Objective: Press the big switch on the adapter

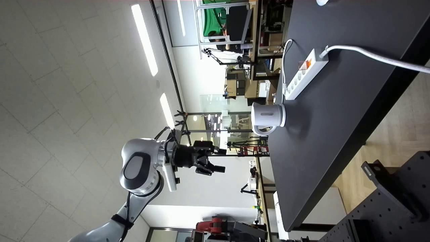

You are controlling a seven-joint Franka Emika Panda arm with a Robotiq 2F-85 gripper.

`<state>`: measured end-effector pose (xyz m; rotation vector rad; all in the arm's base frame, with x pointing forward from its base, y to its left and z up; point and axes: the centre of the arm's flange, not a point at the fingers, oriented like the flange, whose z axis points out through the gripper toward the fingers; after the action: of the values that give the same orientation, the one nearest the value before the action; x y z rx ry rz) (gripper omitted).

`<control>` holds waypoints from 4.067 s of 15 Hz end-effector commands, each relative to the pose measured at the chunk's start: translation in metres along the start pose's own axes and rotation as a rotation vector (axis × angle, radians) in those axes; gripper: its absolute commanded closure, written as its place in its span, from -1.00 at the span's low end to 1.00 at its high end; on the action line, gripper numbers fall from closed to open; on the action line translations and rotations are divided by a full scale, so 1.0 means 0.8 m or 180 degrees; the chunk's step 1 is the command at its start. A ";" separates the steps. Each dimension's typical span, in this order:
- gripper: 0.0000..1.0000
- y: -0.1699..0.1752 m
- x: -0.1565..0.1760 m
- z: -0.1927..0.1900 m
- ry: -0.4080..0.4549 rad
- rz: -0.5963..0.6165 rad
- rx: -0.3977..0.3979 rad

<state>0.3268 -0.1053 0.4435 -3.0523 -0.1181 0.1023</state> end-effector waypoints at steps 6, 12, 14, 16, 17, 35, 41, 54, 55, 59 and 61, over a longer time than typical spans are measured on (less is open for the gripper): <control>-1.00 0.064 0.071 -0.023 0.0660 0.0070 -0.0278; -1.00 0.069 0.073 -0.019 0.0577 0.0140 -0.0275; -1.00 0.072 0.076 -0.018 0.0559 0.0148 -0.0278; -1.00 0.072 0.077 -0.018 0.0555 0.0149 -0.0278; -1.00 0.072 0.077 -0.018 0.0555 0.0149 -0.0278; -1.00 0.136 0.171 -0.028 0.1197 0.0480 -0.0451; -1.00 0.208 0.230 -0.036 0.1372 0.0676 -0.0467; 0.29 0.263 0.287 0.016 0.1307 0.0903 -0.0389; 0.42 0.262 0.292 0.021 0.1288 0.0894 -0.0383; 0.50 0.265 0.295 0.021 0.1270 0.0896 -0.0376; 0.50 0.266 0.295 0.020 0.1273 0.0899 -0.0376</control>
<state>0.5759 -0.2966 0.3939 -3.1094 0.3438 -0.5113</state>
